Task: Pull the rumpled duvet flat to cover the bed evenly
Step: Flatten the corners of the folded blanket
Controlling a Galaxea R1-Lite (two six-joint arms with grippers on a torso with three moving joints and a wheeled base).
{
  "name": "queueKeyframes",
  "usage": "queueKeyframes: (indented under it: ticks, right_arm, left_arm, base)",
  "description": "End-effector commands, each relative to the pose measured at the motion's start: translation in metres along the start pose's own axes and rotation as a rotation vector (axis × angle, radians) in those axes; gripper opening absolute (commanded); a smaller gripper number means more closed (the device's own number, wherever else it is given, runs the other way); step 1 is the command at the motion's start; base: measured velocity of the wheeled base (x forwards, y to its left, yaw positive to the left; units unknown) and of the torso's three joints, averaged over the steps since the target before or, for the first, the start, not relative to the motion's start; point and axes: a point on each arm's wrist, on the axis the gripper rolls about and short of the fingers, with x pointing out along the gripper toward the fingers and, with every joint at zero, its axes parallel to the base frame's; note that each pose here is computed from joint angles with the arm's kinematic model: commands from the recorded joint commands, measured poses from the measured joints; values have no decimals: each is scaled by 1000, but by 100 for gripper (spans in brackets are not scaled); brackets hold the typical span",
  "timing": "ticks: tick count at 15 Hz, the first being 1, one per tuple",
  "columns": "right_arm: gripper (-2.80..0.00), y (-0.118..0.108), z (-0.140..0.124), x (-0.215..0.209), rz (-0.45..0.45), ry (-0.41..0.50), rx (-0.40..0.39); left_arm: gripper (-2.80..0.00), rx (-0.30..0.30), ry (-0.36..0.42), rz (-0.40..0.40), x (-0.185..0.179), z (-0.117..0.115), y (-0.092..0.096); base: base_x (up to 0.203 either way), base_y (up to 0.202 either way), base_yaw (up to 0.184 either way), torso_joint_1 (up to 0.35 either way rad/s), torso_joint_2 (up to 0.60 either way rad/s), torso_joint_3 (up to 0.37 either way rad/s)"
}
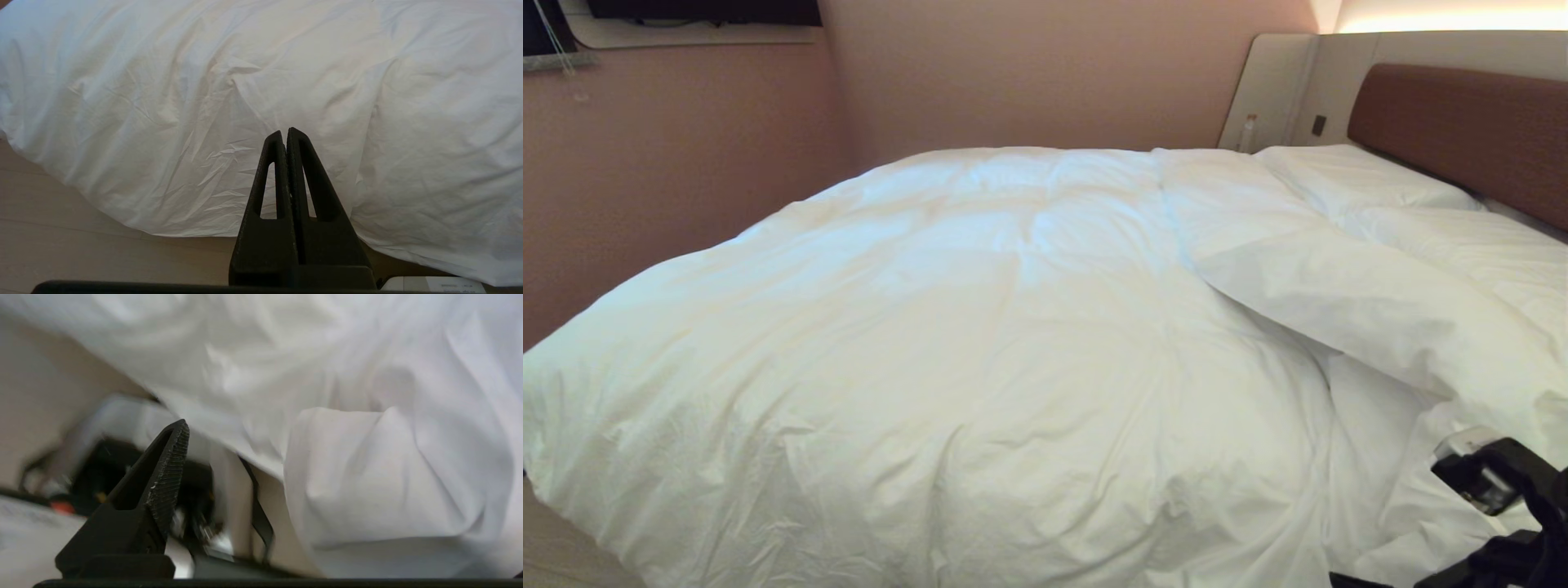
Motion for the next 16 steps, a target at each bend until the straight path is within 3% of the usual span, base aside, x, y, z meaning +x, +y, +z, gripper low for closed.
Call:
queueKeyframes:
  ticks: [1, 4, 7, 9, 11, 13, 16]
  right_arm:
    - [0, -12, -32, -3, -121, 342, -122]
    - [0, -4, -32, 21, -179, 474, -168]
    - [0, 5, -27, 43, -261, 539, -167]
    - [0, 14, -21, 60, -324, 544, -132]
    - [0, 30, -22, 76, -351, 545, -145]
    - [0, 48, -28, 91, -352, 532, -206]
    - [0, 66, -38, 119, -482, 458, -289]
  left_arm:
    - [-280, 0, 1, 1, 0, 0, 0]
    - [-280, 0, 1, 0, 0, 0, 0]
    - [-280, 0, 1, -1, 0, 0, 0]
    - [-280, 0, 1, -1, 0, 0, 0]
    - [-280, 0, 1, -1, 0, 0, 0]
    - [-280, 0, 1, -1, 0, 0, 0]
    - [-280, 0, 1, -1, 0, 0, 0]
  base:
    - [0, 0, 0, 0, 0, 0]
    - [0, 0, 0, 0, 0, 0]
    - [0, 0, 0, 0, 0, 0]
    - [0, 0, 0, 0, 0, 0]
    - [0, 0, 0, 0, 0, 0]
    - [0, 0, 0, 0, 0, 0]
    - [0, 0, 0, 0, 0, 0]
